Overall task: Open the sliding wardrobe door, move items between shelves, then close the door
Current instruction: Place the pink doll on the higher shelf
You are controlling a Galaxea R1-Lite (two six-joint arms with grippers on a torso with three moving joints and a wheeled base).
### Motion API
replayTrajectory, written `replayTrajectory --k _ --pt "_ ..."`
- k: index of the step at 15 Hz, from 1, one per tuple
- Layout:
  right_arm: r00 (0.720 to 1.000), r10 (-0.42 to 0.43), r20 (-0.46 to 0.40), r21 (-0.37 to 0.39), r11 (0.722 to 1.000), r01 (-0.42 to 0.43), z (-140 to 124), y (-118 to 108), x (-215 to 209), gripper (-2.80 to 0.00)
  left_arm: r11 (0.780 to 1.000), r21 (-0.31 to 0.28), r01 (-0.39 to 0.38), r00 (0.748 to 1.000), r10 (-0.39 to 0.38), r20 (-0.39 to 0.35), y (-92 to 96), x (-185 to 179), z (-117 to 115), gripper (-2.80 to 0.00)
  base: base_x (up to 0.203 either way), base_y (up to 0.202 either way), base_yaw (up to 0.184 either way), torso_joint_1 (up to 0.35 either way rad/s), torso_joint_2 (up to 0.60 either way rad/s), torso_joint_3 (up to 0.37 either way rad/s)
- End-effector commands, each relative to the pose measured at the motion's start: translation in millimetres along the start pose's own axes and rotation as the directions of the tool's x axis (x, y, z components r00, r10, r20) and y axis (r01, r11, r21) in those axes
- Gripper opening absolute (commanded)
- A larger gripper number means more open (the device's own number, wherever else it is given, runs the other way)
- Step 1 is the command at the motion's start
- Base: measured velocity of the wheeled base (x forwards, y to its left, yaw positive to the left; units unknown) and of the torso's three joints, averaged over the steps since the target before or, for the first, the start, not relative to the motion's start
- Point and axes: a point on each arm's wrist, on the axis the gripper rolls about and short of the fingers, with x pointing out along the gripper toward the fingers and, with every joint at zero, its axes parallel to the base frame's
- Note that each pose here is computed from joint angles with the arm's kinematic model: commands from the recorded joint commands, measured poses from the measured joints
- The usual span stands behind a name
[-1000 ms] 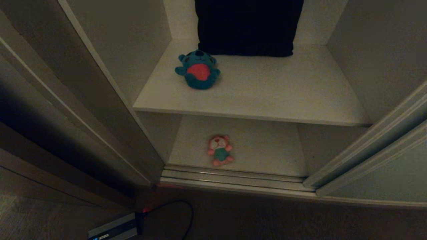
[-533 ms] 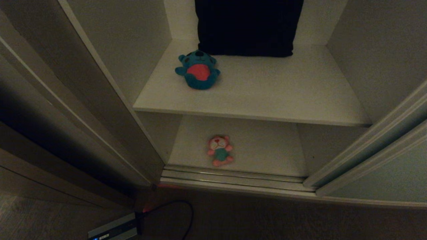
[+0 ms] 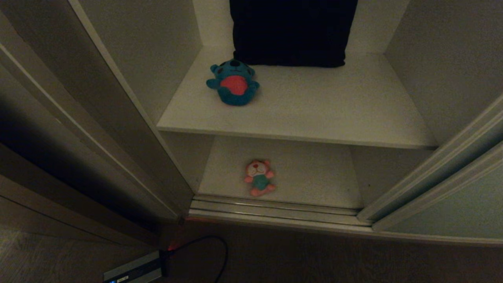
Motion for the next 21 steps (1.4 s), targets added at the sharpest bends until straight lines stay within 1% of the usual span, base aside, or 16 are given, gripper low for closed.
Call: replayTrajectory --k 1,3,4,8,11,15,19,21 --pt "1.000 0.000 -0.003 0.000 1.000 0.000 -0.8 0.0 0.3 -2.80 1.000 -0.011 0.000 1.000 0.000 -0.005 -0.1 0.4 -0.7 -2.80 0.000 0.000 0.000 0.000 0.00 0.000" --pt "1.000 0.000 -0.002 0.000 1.000 0.000 -0.9 0.0 0.2 -2.80 1.000 -0.021 0.000 1.000 0.000 -0.005 -0.1 0.4 -0.6 -2.80 0.000 0.000 0.000 0.000 0.00 0.000" --pt "1.000 0.001 -0.002 -0.002 1.000 -0.001 -0.9 0.0 0.2 -2.80 0.999 -0.039 -0.002 1.000 0.002 -0.001 0.1 0.4 -0.2 -2.80 0.000 0.000 0.000 0.000 0.00 0.000" --pt "1.000 -0.001 -0.002 0.000 1.000 0.001 -0.9 0.0 0.2 -2.80 0.998 -0.059 -0.008 1.000 0.008 0.000 0.1 0.5 -0.3 -2.80 0.000 0.000 0.000 0.000 0.00 0.000" --pt "1.000 -0.001 -0.002 0.000 1.000 0.001 -0.9 0.0 0.2 -2.80 0.999 -0.047 -0.007 1.000 0.006 -0.003 0.1 0.4 -0.3 -2.80 0.000 0.000 0.000 0.000 0.00 0.000" --pt "1.000 0.000 -0.003 0.000 1.000 0.000 -0.8 0.0 0.3 -2.80 0.999 -0.047 -0.007 1.000 0.006 -0.003 0.1 0.4 -0.3 -2.80 0.000 0.000 0.000 0.000 0.00 0.000" --pt "1.000 0.000 -0.002 -0.001 1.000 0.000 -0.9 0.0 0.2 -2.80 0.999 -0.053 -0.005 1.000 0.005 0.001 0.1 0.5 -0.3 -2.80 -0.168 0.000 0.000 0.001 0.00 0.002" --pt "1.000 0.001 -0.002 0.000 1.000 -0.001 -0.9 0.0 0.2 -2.80 0.999 -0.033 -0.005 1.000 0.005 -0.004 0.0 0.8 -1.2 -2.80 -0.195 0.000 0.000 0.006 0.00 0.003"
